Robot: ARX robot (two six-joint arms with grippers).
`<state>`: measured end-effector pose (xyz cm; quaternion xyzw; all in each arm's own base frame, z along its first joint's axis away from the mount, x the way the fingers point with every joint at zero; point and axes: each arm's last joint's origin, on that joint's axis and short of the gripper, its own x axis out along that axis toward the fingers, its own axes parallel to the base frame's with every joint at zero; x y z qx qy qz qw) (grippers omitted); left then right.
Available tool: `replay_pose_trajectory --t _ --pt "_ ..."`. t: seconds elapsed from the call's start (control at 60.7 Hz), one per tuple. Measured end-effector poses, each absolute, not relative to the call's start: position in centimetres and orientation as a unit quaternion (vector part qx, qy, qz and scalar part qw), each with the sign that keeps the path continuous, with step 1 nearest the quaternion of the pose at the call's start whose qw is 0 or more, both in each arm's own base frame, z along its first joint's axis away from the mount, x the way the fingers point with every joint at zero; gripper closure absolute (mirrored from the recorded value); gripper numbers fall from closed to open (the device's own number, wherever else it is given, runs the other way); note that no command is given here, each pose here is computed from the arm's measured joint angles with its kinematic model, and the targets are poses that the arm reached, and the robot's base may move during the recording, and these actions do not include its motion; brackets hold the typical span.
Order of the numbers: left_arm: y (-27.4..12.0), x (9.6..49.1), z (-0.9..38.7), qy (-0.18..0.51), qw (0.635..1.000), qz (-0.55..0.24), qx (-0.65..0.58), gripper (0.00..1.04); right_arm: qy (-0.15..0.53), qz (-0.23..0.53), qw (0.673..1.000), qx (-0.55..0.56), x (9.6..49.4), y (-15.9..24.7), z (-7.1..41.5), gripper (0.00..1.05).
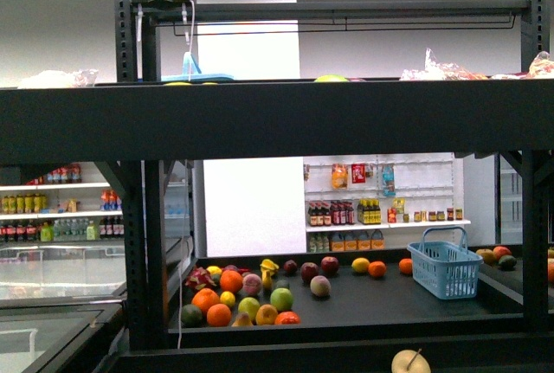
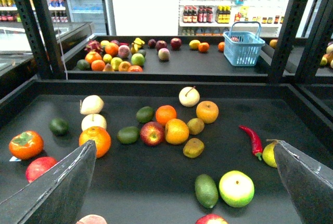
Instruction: Pick lemon from shelf
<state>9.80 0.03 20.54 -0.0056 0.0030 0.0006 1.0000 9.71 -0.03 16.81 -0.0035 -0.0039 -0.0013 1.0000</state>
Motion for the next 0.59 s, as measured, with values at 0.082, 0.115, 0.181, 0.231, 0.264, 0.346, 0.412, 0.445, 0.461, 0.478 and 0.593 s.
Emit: replay_pose_trajectory --t 0.082,0.115,0.181,0.231,0.264,0.346,0.412,0.445,0.461,0.478,0.593 --pt "0.0 9.8 19.9 0.003 1.000 0.001 -0.006 1.02 -0.004 -0.001 1.000 -0.004 9.7 0.0 16.8 0.02" --pt "0.0 9.8 19.7 0.004 1.000 0.001 -0.006 1.02 -0.004 -0.001 1.000 -0.004 9.7 0.0 16.8 0.02" --pt "0.0 9.8 19.3 0.004 1.000 0.001 -0.006 1.02 -0.004 -0.001 1.000 -0.004 9.7 0.0 16.8 0.02" --pt "0.0 9.8 19.1 0.003 1.000 0.001 -0.006 1.02 -0.004 -0.001 1.000 -0.004 9.7 0.0 16.8 0.02" --pt "0.0 9.8 19.0 0.002 1.000 0.001 -0.006 1.02 -0.004 -0.001 1.000 -0.004 9.7 0.0 16.8 0.02" --pt "0.0 9.8 18.6 0.004 1.000 0.001 -0.006 1.02 -0.004 -0.001 1.000 -0.004 9.7 0.0 16.8 0.02" --pt "0.0 9.8 18.3 0.003 1.000 0.001 -0.006 1.02 -0.004 -0.001 1.000 -0.004 9.7 0.0 16.8 0.02" --pt "0.0 9.8 18.2 0.003 1.000 0.001 -0.006 1.02 -0.004 -0.001 1.000 -0.004 9.7 0.0 16.8 0.02" --pt "0.0 9.8 18.2 0.003 1.000 0.001 -0.006 1.02 -0.004 -0.001 1.000 -0.004 9.7 0.0 16.8 0.02" --pt "0.0 9.8 18.1 0.003 1.000 0.001 -0.006 1.02 -0.004 -0.001 1.000 -0.004 9.7 0.0 16.8 0.02" --pt "0.0 9.8 17.8 0.003 1.000 0.001 -0.005 1.02 -0.004 -0.001 1.000 -0.004 9.7 0.0 16.8 0.02"
